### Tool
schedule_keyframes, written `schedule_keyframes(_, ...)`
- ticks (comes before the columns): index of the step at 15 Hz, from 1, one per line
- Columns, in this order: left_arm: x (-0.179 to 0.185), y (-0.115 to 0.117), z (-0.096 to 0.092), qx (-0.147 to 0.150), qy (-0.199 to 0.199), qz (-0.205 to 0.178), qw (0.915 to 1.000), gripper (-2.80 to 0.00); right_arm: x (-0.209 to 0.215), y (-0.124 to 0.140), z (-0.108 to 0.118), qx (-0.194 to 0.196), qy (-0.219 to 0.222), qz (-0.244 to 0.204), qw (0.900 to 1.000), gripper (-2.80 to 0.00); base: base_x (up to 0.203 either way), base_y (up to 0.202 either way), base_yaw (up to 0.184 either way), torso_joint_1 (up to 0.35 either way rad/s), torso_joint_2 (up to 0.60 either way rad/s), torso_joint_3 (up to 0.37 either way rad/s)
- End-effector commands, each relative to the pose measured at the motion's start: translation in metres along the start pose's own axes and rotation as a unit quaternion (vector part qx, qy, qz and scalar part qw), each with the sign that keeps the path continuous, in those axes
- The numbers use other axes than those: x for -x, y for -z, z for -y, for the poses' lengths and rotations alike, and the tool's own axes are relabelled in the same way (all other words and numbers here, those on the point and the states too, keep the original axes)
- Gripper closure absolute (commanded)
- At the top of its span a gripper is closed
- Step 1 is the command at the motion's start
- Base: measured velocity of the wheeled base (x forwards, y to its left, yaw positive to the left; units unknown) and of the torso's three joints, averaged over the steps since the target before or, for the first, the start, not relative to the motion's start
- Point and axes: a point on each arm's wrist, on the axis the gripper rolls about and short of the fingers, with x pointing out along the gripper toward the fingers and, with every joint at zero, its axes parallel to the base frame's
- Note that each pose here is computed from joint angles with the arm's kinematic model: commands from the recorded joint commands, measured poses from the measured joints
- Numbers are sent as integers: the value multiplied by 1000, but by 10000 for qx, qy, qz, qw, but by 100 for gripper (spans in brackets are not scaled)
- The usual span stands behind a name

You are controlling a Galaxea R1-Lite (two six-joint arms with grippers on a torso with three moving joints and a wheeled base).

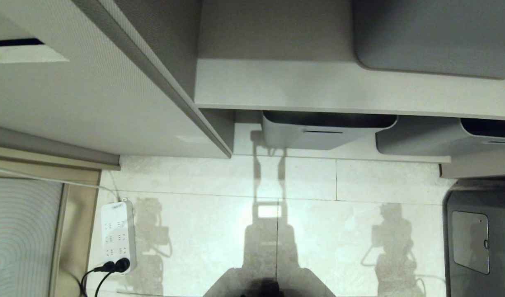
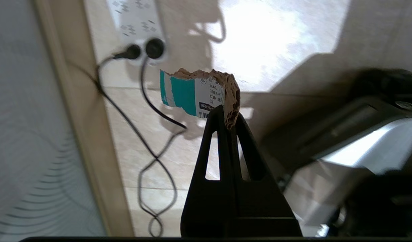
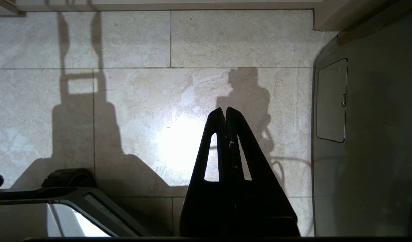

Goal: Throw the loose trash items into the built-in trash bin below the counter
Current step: Put the garbage in the trash can

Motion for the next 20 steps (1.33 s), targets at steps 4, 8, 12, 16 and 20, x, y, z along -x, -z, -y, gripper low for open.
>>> schedule_keyframes(4,23,20,1,132,178,935,9954,0,0,0,0,-1,0,-11,10000,0,0,0,0,0,0,0)
schedule_keyframes(8,28,23,1,157,146,1271,9917,0,0,0,0,-1,0,-8,10000,0,0,0,0,0,0,0)
schedule_keyframes(12,32,27,1,148,135,1620,9866,0,0,0,0,-1,0,-5,10000,0,0,0,0,0,0,0)
schedule_keyframes(16,32,26,1,140,134,1605,9868,0,0,0,0,-1,0,-3,10000,0,0,0,0,2,2,25)
schedule_keyframes(20,34,28,1,155,130,1766,9841,0,0,0,0,-1,0,-11,10000,0,0,0,0,3,3,195)
